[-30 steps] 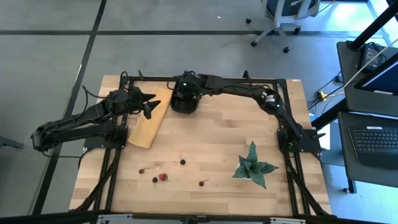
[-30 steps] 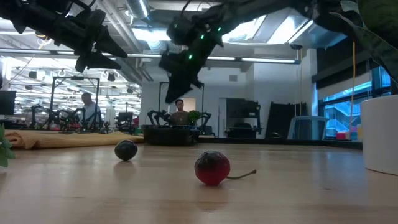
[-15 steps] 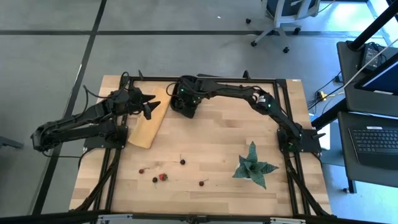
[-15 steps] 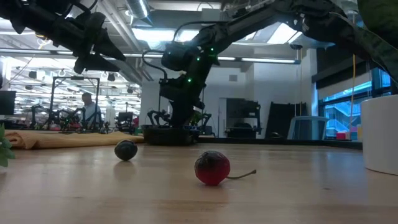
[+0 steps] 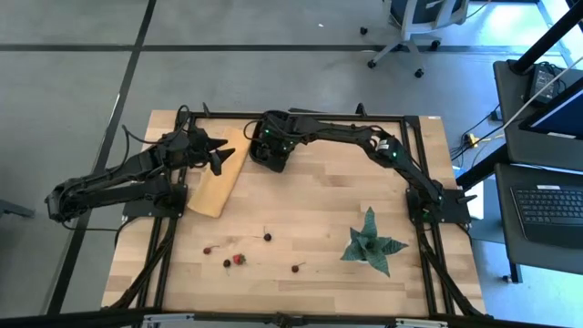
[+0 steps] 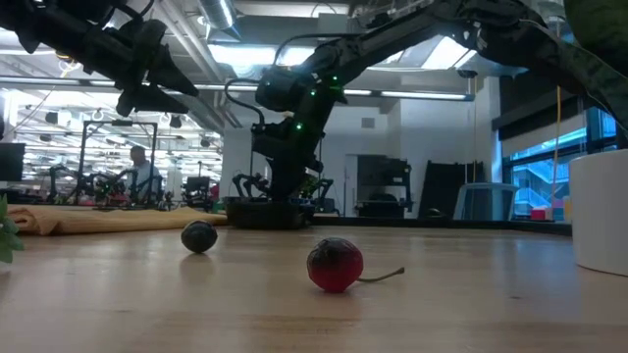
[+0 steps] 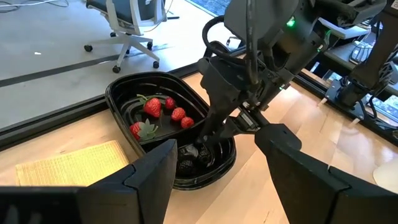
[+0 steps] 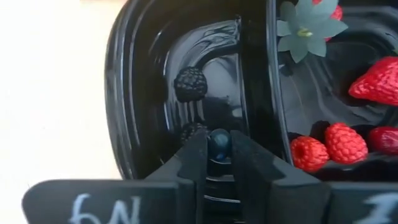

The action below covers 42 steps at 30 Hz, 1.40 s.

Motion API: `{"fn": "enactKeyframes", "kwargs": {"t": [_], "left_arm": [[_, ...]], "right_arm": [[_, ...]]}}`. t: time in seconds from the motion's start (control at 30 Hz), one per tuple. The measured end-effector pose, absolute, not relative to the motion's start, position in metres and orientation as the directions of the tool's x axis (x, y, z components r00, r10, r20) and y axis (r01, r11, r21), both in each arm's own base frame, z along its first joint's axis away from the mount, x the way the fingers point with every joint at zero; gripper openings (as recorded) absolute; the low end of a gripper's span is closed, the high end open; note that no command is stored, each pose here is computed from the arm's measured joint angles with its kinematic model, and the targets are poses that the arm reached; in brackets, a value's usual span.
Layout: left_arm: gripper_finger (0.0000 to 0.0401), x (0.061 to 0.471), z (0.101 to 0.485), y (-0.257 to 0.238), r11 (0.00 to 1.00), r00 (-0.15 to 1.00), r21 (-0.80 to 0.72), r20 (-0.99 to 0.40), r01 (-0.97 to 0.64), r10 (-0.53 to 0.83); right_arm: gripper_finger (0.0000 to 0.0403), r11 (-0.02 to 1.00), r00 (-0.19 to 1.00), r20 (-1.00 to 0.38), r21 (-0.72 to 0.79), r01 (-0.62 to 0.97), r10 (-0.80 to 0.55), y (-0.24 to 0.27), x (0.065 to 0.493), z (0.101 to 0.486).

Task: Pick and placing Produce into tupperware
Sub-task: Put the blueberry into the black bin, then put the top black cherry into the black bin

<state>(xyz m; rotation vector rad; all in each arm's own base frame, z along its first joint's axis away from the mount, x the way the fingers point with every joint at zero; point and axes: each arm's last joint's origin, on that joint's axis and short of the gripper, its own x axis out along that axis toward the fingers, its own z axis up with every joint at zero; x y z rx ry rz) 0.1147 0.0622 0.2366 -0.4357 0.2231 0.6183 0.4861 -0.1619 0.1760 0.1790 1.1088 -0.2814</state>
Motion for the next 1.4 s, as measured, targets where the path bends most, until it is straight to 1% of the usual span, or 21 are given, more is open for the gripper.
{"fn": "enactKeyframes", "kwargs": {"t": [0.17, 0.73, 0.83, 1.03, 1.17, 1.3, 1.4], "left_arm": [[0.0240, 0.115, 0.237, 0.062, 0.729, 0.795, -0.326, -0.329, -0.602, 0.510], [0.0240, 0.115, 0.237, 0.062, 0.728, 0.795, -0.327, -0.329, -0.602, 0.510], [0.0240, 0.115, 0.237, 0.062, 0.728, 0.795, -0.327, -0.328, -0.602, 0.510], [0.0240, 0.115, 0.237, 0.062, 0.728, 0.795, -0.327, -0.329, -0.602, 0.510], [0.0240, 0.115, 0.237, 0.062, 0.728, 0.795, -0.327, -0.328, -0.602, 0.510], [0.0240, 0.115, 0.237, 0.062, 0.728, 0.795, -0.327, -0.328, -0.602, 0.510], [0.0240, 0.115, 0.237, 0.062, 0.728, 0.795, -0.328, -0.328, -0.602, 0.510]], "right_arm": [[0.0079, 0.951, 0.416, -0.900, 0.002, 0.310, -0.133, -0.162, 0.486, 0.176], [0.0082, 0.952, 0.416, -0.900, -0.001, 0.305, -0.134, -0.162, 0.486, 0.176], [0.0095, 0.952, 0.416, -0.899, -0.001, 0.305, -0.135, -0.162, 0.486, 0.176], [0.0144, 0.951, 0.416, -0.900, 0.001, 0.309, -0.134, -0.162, 0.486, 0.176], [0.0165, 0.952, 0.410, -0.902, -0.001, 0.305, -0.133, -0.162, 0.485, 0.178], [0.0174, 0.960, 0.419, -0.898, -0.011, 0.280, -0.133, -0.159, 0.487, 0.198], [0.0174, 0.970, 0.427, -0.895, -0.026, 0.243, -0.130, -0.151, 0.489, 0.219]]}}
